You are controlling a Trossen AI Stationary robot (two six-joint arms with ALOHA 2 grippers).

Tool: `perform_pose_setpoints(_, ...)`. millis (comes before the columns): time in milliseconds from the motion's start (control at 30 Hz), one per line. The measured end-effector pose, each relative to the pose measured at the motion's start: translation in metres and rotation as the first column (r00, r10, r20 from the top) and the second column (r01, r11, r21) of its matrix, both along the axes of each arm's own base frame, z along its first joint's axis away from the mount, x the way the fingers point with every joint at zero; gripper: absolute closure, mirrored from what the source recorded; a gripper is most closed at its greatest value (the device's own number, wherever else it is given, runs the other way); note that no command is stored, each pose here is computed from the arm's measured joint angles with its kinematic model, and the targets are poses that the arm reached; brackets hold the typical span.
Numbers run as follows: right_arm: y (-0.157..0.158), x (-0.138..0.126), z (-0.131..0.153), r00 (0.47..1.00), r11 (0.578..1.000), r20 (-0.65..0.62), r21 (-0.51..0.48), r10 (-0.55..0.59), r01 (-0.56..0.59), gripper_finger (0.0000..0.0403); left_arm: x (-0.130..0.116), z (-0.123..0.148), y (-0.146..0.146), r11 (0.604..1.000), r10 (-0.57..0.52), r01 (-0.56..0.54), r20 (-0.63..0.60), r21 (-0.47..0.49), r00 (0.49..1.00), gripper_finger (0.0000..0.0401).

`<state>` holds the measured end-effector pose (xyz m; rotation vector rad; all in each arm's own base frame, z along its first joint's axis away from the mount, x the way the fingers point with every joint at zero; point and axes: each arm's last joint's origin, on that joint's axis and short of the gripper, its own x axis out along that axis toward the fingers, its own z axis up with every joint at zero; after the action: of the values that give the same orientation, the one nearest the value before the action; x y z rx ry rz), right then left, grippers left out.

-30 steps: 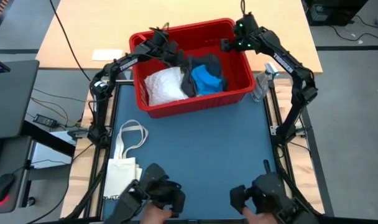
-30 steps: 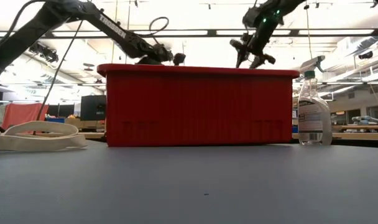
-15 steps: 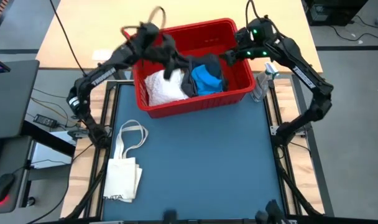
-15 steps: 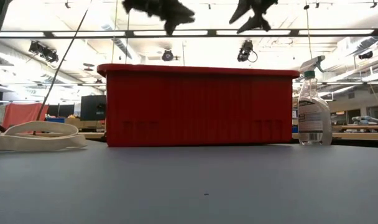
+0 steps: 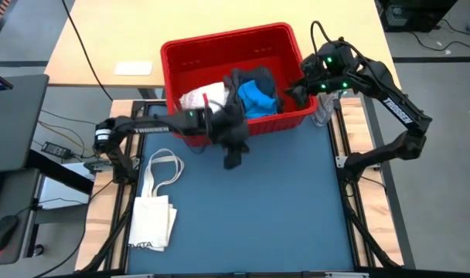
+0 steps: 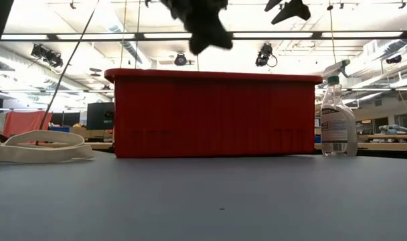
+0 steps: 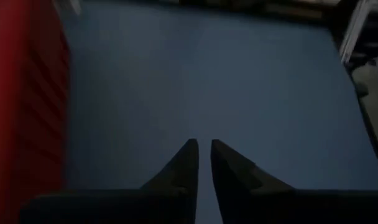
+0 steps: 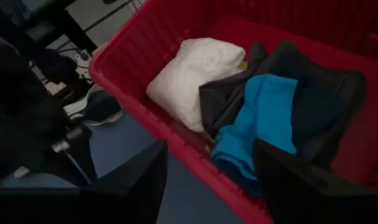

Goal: Fold Laundry from Bin
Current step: Move the bin to the other table

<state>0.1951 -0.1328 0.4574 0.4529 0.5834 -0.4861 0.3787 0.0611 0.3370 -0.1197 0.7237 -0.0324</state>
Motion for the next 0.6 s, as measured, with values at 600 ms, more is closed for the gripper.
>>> perform_pose_setpoints(600,0.016,0.001,-0.038,0.998,0.995,-0.028,0.075,-0.059,0.061,0.0165,-0.028,-0.05,0.126,0.896,0.437,-0.445,0.167,0.01,0.884,0.0398)
